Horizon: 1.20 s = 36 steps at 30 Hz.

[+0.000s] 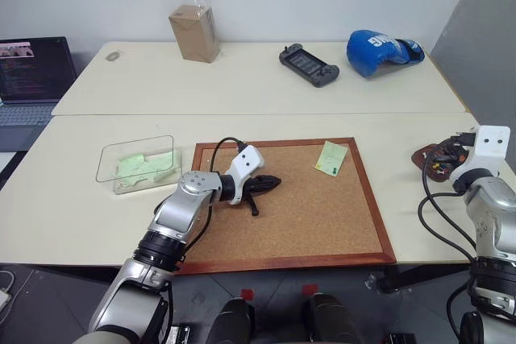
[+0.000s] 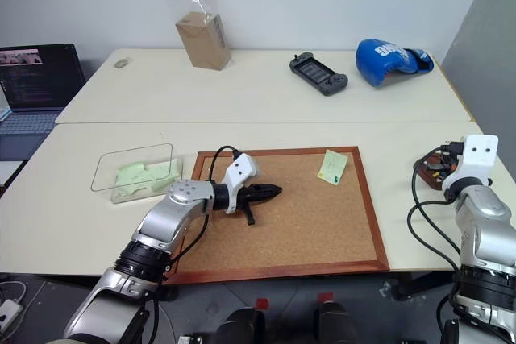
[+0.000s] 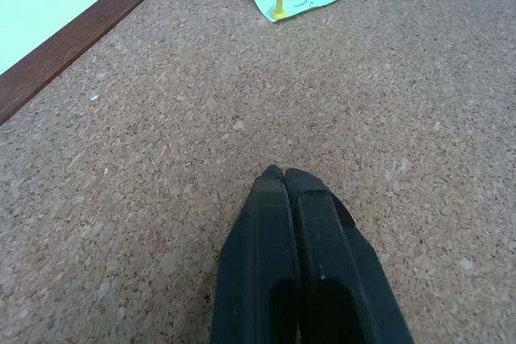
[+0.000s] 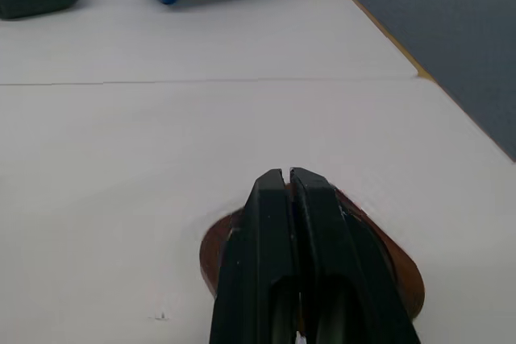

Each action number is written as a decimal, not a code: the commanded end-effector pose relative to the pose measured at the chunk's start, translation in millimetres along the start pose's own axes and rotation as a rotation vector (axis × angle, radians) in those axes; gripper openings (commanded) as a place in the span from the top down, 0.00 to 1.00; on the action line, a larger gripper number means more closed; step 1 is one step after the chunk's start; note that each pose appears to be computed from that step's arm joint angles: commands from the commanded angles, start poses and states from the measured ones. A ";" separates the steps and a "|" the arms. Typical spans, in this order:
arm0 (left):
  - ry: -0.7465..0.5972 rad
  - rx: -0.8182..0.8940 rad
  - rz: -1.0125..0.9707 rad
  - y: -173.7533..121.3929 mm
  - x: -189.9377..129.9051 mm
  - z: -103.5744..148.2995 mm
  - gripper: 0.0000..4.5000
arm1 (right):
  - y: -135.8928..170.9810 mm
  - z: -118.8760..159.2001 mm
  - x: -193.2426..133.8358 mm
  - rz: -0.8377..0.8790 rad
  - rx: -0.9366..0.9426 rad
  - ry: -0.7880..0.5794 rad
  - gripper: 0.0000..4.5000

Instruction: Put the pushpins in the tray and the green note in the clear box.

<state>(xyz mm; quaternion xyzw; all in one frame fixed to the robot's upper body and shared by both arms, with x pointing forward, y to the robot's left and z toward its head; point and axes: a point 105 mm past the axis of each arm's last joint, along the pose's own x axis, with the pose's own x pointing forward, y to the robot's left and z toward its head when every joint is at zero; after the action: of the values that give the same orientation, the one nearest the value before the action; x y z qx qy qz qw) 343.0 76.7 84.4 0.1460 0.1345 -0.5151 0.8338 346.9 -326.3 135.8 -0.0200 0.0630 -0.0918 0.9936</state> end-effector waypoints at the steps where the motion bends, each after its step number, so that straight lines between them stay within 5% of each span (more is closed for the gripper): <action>1: 0.044 -0.003 -0.020 -2.9 4.2 -8.8 1.00 | -5.6 10.5 2.6 0.005 0.076 -0.024 0.99; 6: 0.033 -0.009 -0.017 -1.7 4.2 -5.7 1.00 | -7.5 5.6 8.2 0.011 0.117 -0.005 0.99; 19: 0.041 -0.006 -0.008 -1.0 2.1 -7.9 1.00 | -13.2 9.7 20.1 0.000 0.086 -0.018 0.37; 36: 0.044 0.004 -0.022 -3.9 4.3 -7.6 1.00 | -18.7 -5.3 23.7 -0.016 -0.117 0.011 0.37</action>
<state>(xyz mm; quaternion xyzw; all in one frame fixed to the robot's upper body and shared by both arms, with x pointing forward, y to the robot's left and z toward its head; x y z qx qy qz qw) 343.5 74.5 85.1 0.1454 0.1344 -0.5203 0.8307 364.1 -345.3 114.2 -0.0670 0.0972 -0.0926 0.9887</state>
